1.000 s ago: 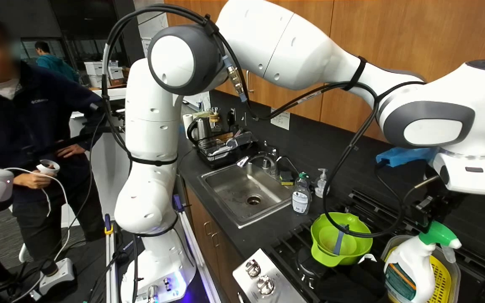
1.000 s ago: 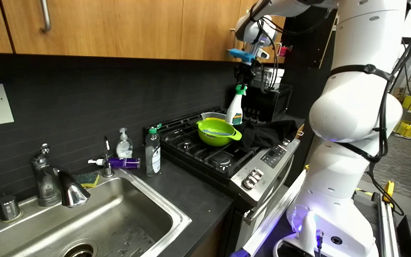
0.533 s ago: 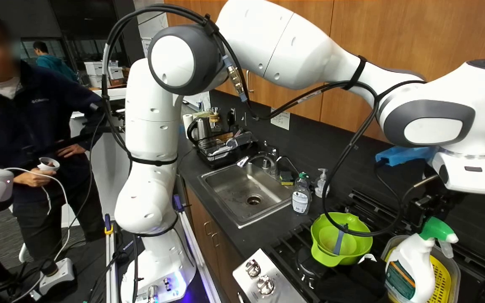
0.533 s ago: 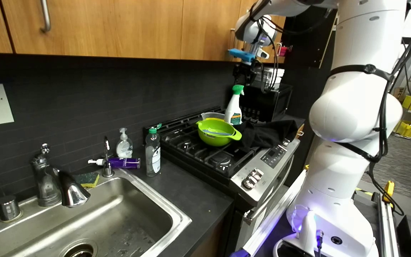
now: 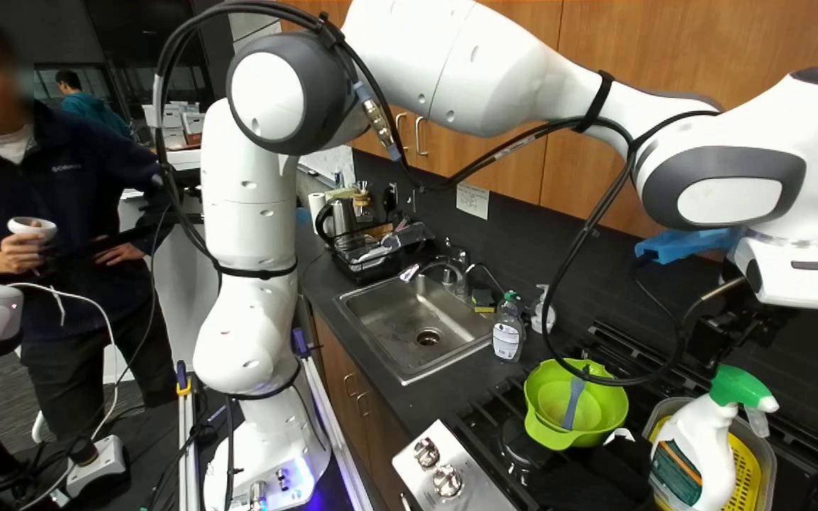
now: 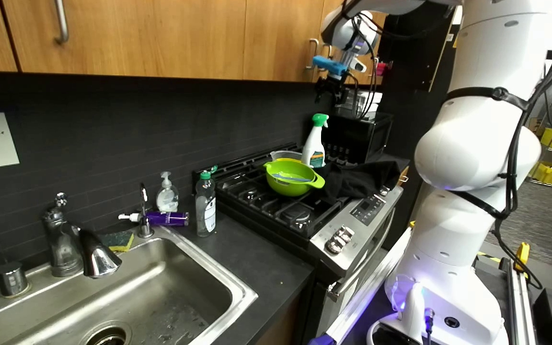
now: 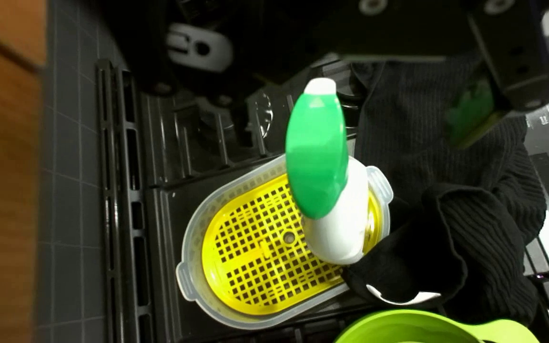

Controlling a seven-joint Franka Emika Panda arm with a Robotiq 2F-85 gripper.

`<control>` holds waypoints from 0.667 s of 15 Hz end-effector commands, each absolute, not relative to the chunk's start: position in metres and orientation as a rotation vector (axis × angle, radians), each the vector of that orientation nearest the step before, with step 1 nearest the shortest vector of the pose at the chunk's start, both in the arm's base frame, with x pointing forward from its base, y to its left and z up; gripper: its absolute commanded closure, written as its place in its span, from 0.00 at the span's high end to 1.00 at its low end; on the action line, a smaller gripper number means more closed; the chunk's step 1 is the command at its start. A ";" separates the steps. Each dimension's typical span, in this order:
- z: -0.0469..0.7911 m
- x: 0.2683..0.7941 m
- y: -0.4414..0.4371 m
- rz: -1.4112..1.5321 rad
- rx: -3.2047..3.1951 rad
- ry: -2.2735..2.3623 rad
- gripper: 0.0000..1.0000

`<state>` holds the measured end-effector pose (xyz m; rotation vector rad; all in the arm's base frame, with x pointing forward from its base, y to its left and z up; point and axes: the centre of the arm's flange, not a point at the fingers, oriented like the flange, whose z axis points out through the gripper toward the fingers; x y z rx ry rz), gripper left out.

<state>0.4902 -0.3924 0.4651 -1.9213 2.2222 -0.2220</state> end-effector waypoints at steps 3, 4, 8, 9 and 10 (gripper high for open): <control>0.507 0.396 -0.388 -0.338 -1.794 2.140 1.00; 0.507 0.386 -0.388 -0.324 -1.787 2.127 1.00; 0.493 0.353 -0.357 -0.152 -1.923 1.937 1.00; 0.491 0.344 -0.339 -0.103 -1.990 1.893 1.00; 0.490 0.337 -0.325 -0.064 -2.055 1.848 1.00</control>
